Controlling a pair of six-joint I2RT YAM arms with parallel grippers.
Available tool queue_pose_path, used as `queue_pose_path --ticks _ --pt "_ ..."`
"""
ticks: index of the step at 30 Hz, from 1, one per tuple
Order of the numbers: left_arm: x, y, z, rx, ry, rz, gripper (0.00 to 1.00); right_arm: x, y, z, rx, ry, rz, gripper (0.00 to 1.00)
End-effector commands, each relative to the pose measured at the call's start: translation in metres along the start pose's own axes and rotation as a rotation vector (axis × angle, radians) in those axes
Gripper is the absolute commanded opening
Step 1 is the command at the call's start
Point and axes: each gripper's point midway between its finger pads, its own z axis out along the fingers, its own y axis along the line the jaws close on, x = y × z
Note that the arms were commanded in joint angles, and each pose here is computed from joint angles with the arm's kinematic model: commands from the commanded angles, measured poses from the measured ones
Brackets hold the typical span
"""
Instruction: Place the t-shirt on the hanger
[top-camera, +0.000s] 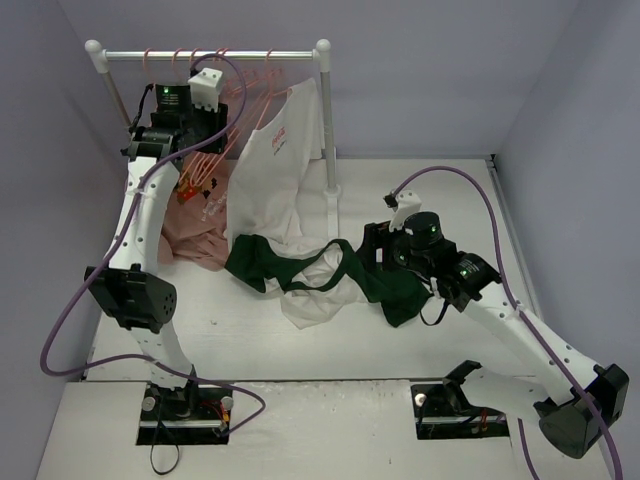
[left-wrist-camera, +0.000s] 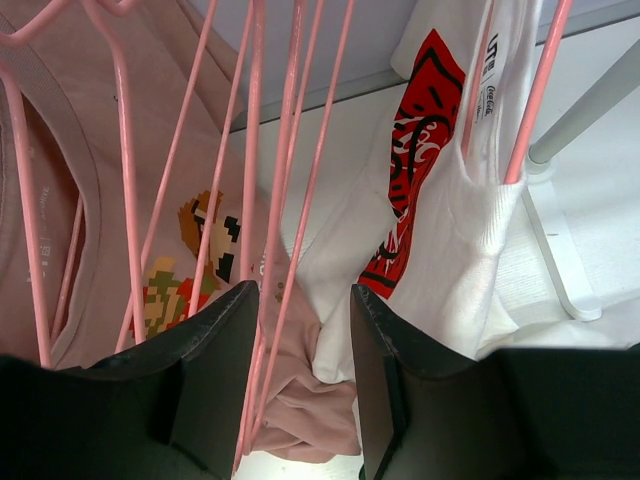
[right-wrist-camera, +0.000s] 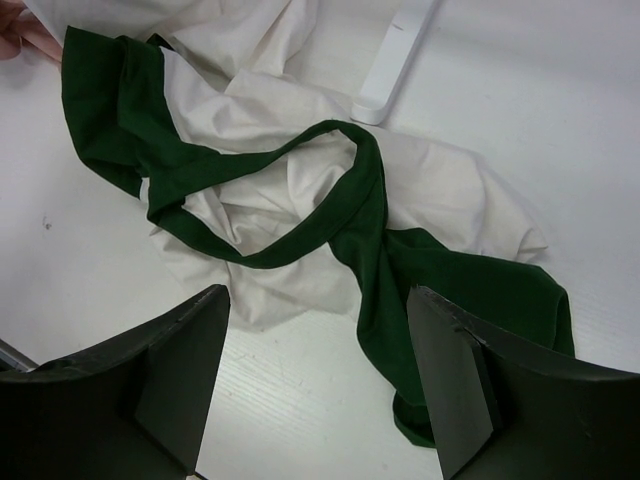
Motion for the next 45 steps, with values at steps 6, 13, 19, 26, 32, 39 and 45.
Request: queue_pose_path --ticks 6,13,19,26,32,39,45 --pt "-0.018 0.010 -0.001 -0.031 -0.062 0.026 0.37 -0.006 0.004 0.002 -0.013 -0.025 -0.002 0.69" --pt "-0.014 0.014 0.008 -0.046 -0.046 0.033 0.37 -0.003 0.004 0.004 -0.017 -0.015 -0.006 0.70" --pt "-0.012 0.017 0.011 -0.060 -0.037 0.039 0.37 -0.001 0.004 0.005 -0.019 -0.007 -0.007 0.70" --pt "-0.003 0.009 0.021 -0.016 -0.014 0.029 0.23 0.003 0.004 0.008 -0.018 0.006 -0.011 0.70" --pt "-0.006 0.004 0.022 0.012 -0.024 0.004 0.07 0.004 0.003 0.010 -0.014 0.011 -0.014 0.70" --pt "-0.011 -0.006 0.018 0.058 -0.041 -0.021 0.00 0.003 0.003 0.011 -0.015 0.014 -0.021 0.70" --pt "-0.036 -0.010 -0.004 0.070 -0.130 -0.007 0.00 0.005 0.003 0.012 -0.015 0.019 -0.022 0.70"
